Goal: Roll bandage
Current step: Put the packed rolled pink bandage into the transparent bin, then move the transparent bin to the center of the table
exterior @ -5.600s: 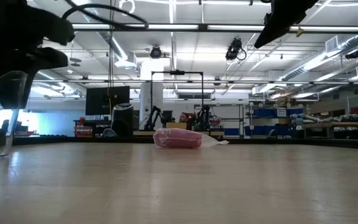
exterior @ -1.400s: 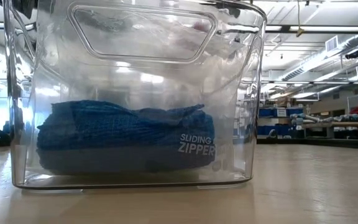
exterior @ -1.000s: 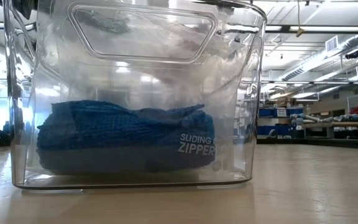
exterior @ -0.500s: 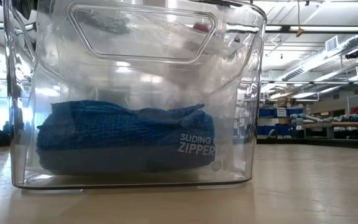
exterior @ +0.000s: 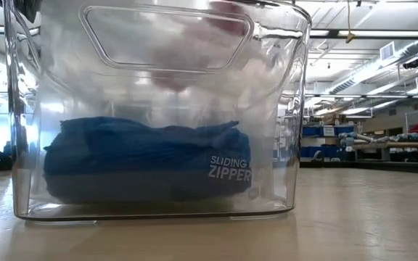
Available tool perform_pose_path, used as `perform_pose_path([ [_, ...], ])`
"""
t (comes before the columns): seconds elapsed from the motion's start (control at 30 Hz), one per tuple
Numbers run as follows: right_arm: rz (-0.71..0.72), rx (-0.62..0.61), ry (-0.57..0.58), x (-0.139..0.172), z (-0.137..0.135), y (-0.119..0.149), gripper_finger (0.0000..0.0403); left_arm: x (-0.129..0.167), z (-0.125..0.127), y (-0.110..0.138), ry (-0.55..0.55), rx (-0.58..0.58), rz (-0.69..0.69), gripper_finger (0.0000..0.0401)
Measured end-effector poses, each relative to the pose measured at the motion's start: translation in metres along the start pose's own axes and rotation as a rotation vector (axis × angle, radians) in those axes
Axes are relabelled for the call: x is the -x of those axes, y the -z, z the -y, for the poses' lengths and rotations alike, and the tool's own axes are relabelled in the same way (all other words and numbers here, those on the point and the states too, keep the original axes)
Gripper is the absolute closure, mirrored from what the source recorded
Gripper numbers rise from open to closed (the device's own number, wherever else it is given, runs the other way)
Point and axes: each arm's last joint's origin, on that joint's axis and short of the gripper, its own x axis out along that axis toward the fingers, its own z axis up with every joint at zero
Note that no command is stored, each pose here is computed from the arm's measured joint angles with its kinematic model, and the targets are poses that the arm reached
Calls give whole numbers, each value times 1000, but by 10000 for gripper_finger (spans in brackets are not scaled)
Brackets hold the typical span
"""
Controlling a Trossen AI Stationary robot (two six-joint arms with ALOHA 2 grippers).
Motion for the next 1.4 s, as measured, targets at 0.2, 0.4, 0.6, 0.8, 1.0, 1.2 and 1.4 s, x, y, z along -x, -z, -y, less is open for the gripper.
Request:
perform_pose_path([
  [0.2, -21, 9, -7, -11, -1, 4, 402, 0, 0, 0, 0, 0, -2, 247],
  [0.4, -20, 7, -54, -11, -2, 3, 402, 0, 0, 0, 4, 2, -1, 247],
  [0.6, -50, 0, -96, -27, -4, 9, 402, 0, 0, 0, 4, 2, -3, 247],
  [0.8, -109, 2, -119, -53, -5, 20, 401, 0, 0, 1, 7, 1, -11, 246],
  [1.0, -127, -12, -145, -65, -4, 24, 400, 0, 0, 3, 3, -5, -34, 246],
  [1.2, -105, -19, -151, -68, -3, 23, 374, 0, 0, 5, 0, -9, -50, 246],
  [1.4, -84, -24, -153, -68, -3, 21, 298, 0, 0, 5, 0, -14, -48, 246],
])
